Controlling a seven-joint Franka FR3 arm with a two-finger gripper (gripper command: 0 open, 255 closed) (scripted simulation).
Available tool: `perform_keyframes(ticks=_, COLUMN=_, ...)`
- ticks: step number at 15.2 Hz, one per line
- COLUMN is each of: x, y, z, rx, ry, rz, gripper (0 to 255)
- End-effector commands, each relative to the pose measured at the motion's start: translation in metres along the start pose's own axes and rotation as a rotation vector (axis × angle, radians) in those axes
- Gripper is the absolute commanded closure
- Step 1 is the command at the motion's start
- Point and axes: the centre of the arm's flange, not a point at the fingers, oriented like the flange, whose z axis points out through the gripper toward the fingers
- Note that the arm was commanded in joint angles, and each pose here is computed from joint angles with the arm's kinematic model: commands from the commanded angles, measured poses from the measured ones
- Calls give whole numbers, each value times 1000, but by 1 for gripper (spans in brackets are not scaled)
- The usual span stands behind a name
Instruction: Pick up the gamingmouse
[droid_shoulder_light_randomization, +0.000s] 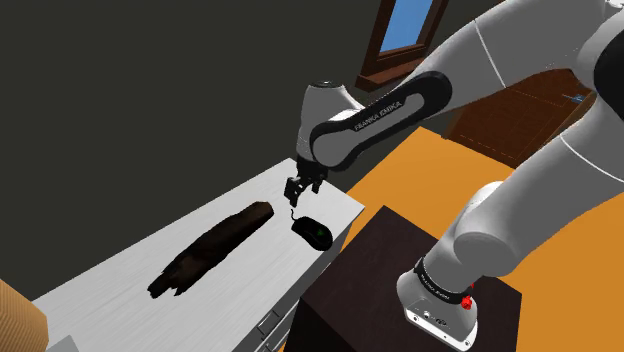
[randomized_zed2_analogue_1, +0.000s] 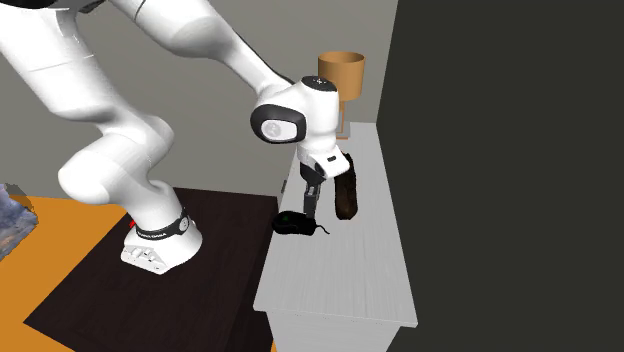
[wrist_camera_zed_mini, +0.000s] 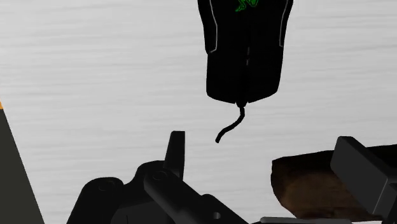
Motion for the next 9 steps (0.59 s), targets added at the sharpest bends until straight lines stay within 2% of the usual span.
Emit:
perform_keyframes(ticks=1, x=8, y=-2, z=24, rx=-5, ry=3, rz=16, gripper=0)
perform_keyframes(ticks=4, x=21, y=-8, z=58, rx=-13, ry=5, rz=37, gripper=0)
perform_keyframes(ticks=9, x=21, y=-7, z=84, rx=-13, ry=5, rz=37, gripper=0)
